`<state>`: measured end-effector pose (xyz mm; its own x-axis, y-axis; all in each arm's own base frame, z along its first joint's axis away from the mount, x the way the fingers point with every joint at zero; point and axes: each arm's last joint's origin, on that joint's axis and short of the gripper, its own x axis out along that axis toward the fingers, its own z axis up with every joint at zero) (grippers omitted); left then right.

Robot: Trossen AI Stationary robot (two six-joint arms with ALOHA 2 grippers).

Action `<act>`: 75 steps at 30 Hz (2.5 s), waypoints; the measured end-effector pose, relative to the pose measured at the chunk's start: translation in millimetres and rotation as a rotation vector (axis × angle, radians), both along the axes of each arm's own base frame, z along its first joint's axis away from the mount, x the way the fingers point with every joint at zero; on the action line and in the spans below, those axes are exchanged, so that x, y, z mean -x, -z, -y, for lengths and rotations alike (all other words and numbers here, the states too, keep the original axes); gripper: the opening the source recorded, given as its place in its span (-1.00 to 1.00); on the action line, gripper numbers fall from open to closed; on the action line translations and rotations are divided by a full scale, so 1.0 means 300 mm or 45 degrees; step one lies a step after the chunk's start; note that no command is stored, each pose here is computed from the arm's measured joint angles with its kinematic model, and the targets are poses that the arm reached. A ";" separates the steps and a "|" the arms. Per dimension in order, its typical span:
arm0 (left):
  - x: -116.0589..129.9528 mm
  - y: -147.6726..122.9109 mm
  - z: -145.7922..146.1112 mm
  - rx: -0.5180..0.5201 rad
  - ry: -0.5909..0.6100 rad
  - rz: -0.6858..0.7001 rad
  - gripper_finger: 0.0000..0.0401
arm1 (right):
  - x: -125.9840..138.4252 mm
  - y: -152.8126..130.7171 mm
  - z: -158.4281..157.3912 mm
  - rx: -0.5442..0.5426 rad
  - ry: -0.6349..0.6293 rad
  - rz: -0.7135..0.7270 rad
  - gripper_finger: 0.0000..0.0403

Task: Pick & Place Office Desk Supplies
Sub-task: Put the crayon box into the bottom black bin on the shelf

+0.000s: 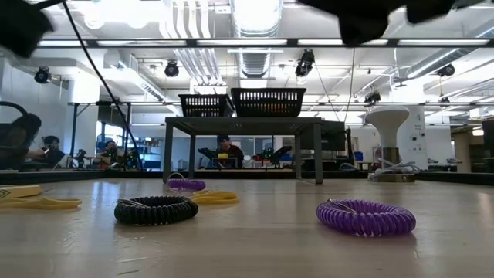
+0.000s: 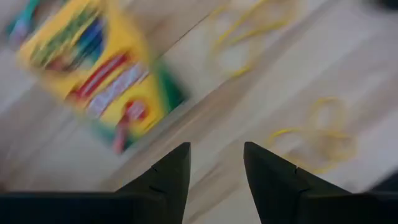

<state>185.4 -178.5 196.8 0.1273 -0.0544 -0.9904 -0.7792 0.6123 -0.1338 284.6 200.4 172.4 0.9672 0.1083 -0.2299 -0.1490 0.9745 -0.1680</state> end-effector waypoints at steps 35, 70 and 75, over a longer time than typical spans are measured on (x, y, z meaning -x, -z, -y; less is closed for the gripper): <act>0.027 0.259 -0.118 -0.408 -0.142 0.575 -0.97 | -0.046 -0.003 0.015 -0.121 0.063 0.004 -0.68; -0.089 0.244 -0.414 -0.582 -0.168 0.057 -0.98 | -0.050 0.003 0.023 -0.170 0.087 -0.012 -0.71; -0.104 0.217 -0.335 -0.343 -0.129 0.109 -0.98 | -0.050 0.003 0.022 -0.171 0.087 -0.012 -0.72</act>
<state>216.6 -78.0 131.6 0.2024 0.2259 -0.9529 -0.8312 0.5542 -0.0452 299.5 193.9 171.3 0.9712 0.0728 -0.2269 -0.0826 0.9960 -0.0340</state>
